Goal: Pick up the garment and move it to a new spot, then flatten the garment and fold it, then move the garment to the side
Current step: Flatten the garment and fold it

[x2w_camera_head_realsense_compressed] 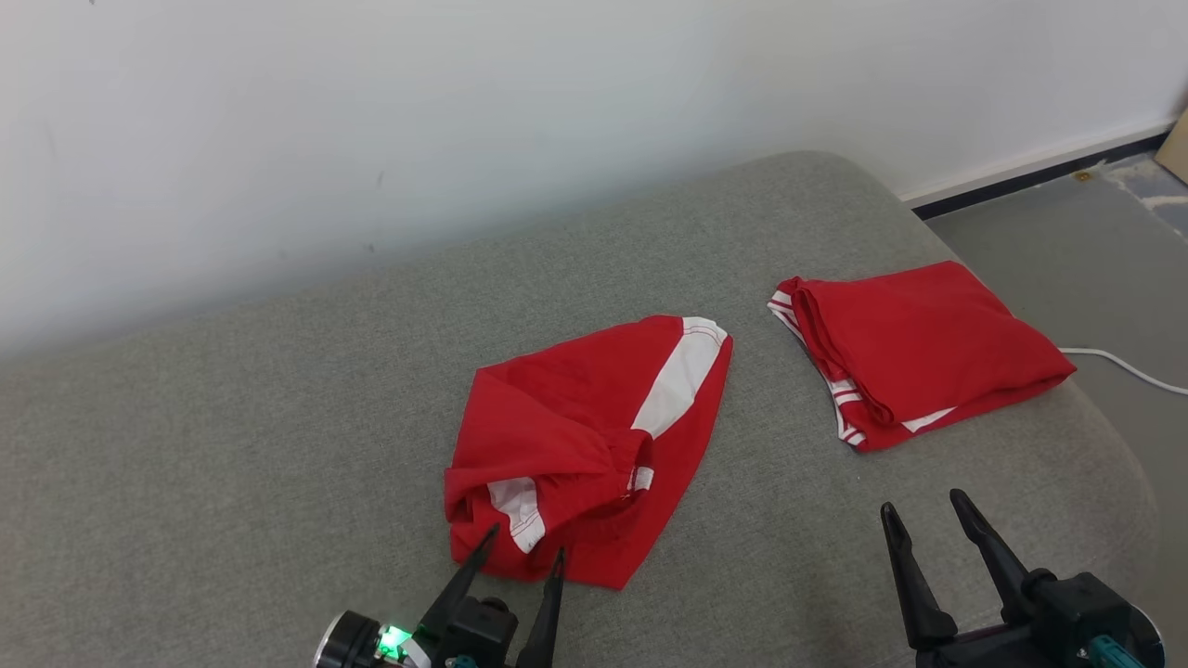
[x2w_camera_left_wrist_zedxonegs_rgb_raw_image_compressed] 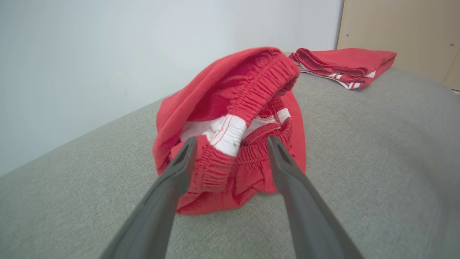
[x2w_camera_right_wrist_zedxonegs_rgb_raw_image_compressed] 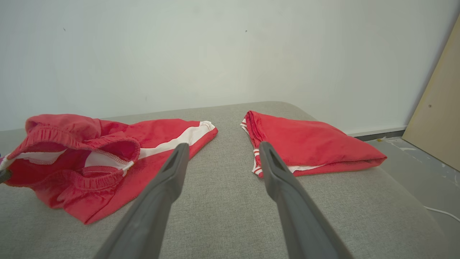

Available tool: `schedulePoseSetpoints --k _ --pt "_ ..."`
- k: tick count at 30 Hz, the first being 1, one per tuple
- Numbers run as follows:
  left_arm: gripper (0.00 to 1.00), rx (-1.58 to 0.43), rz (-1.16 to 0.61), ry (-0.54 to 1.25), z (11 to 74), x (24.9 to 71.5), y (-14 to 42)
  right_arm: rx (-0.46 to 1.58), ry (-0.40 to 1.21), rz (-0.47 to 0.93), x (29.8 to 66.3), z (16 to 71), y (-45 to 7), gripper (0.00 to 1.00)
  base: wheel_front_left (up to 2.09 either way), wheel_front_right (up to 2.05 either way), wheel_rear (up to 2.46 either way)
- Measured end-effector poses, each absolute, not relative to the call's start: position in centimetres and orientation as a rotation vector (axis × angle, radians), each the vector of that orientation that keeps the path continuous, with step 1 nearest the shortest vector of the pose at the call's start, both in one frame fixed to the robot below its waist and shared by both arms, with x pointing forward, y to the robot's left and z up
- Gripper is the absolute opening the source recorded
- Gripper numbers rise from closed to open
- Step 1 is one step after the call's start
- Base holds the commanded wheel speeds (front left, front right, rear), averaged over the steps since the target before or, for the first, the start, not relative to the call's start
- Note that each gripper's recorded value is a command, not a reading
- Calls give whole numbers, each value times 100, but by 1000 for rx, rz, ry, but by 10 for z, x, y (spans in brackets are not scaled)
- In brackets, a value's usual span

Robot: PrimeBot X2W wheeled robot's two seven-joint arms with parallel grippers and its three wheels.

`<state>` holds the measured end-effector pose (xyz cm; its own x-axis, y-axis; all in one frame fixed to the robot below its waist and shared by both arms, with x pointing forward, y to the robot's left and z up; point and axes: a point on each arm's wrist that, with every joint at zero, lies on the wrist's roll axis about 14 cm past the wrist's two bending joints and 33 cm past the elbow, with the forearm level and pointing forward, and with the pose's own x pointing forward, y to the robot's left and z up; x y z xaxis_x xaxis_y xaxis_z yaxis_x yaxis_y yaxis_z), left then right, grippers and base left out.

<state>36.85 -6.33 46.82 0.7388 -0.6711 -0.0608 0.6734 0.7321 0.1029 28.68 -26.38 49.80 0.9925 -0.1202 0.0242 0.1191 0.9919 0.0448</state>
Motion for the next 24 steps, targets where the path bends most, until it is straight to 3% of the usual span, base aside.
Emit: schedulePoseSetpoints --k 8,9,10,11,18,24 --pt "100 152 -688 40 463 390 -60 49 -19 -131 287 495 -265 100 0 0 0" --pt "63 155 -675 45 461 392 -58 49 -19 -130 288 495 -265 100 0 0 0" --pt "11 156 -669 49 461 394 -57 49 -19 -129 289 495 -265 100 0 0 0" --pt "0 148 -662 52 461 396 -56 49 -19 -128 290 496 -264 100 0 0 0" --pt "0 9 -612 -17 497 412 -52 53 -18 -113 295 494 -260 100 0 0 0" --pt "0 -58 -696 -138 546 411 -72 58 -21 -87 301 495 -252 100 0 0 0"
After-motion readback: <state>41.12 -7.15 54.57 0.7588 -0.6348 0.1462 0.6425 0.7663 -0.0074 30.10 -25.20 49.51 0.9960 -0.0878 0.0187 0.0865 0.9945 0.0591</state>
